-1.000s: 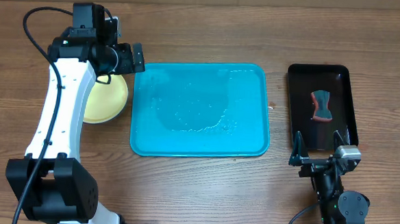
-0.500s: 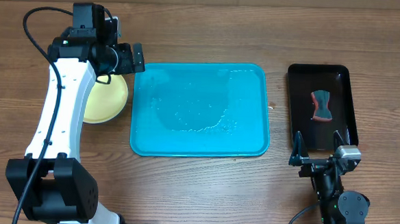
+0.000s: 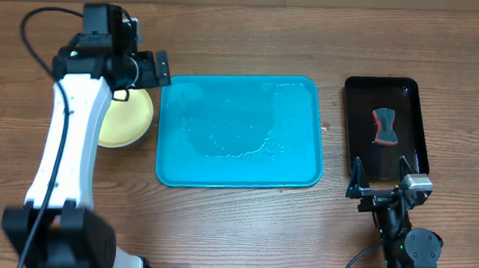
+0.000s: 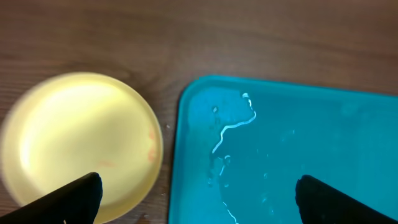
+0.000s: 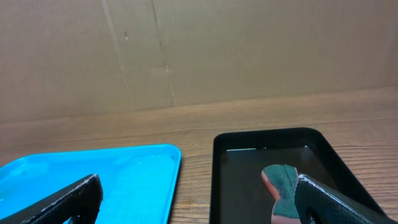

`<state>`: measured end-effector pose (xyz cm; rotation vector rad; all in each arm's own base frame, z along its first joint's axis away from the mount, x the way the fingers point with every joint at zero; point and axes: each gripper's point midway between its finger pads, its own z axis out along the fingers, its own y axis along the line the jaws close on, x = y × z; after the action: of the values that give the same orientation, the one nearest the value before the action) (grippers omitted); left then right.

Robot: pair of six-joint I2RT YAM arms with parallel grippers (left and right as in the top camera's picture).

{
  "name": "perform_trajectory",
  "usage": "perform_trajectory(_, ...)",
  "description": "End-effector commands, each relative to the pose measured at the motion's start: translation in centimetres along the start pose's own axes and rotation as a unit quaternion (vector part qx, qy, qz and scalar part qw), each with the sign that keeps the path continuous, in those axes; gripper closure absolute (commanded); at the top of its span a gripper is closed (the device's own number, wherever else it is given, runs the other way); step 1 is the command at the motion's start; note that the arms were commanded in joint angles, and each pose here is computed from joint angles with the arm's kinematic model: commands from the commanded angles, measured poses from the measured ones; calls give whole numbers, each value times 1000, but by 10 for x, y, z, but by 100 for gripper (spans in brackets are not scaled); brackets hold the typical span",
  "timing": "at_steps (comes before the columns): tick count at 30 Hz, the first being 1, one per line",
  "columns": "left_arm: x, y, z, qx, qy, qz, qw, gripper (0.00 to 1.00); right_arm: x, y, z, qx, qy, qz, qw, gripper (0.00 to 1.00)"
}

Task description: Clean dirty plates on tray and stack at the side

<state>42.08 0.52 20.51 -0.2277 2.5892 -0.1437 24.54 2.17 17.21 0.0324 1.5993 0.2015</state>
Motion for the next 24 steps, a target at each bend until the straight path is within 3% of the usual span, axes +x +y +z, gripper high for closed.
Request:
perform_trajectory(1, -20, 5, -75, -32, -112, 19, 993, 0, 2, 3, 0, -7, -1, 2, 1000, 0)
perform_trajectory(5, -14, 3, -131, -31, -234, 76, 969, 0, 2, 2, 0, -7, -1, 2, 1000, 0)
perform_trajectory(10, 24, 7, -160, -33, -332, 112, 936, 0, 2, 3, 0, -7, -1, 2, 1000, 0)
perform_trajectory(17, 87, 18, -145, -28, -410, 113, 905, 0, 2, 3, 0, -7, -1, 2, 1000, 0)
perform_trajectory(24, 119, 25, -119, -23, -487, 111, 866, 0, 2, 2, 0, -7, -1, 2, 1000, 0)
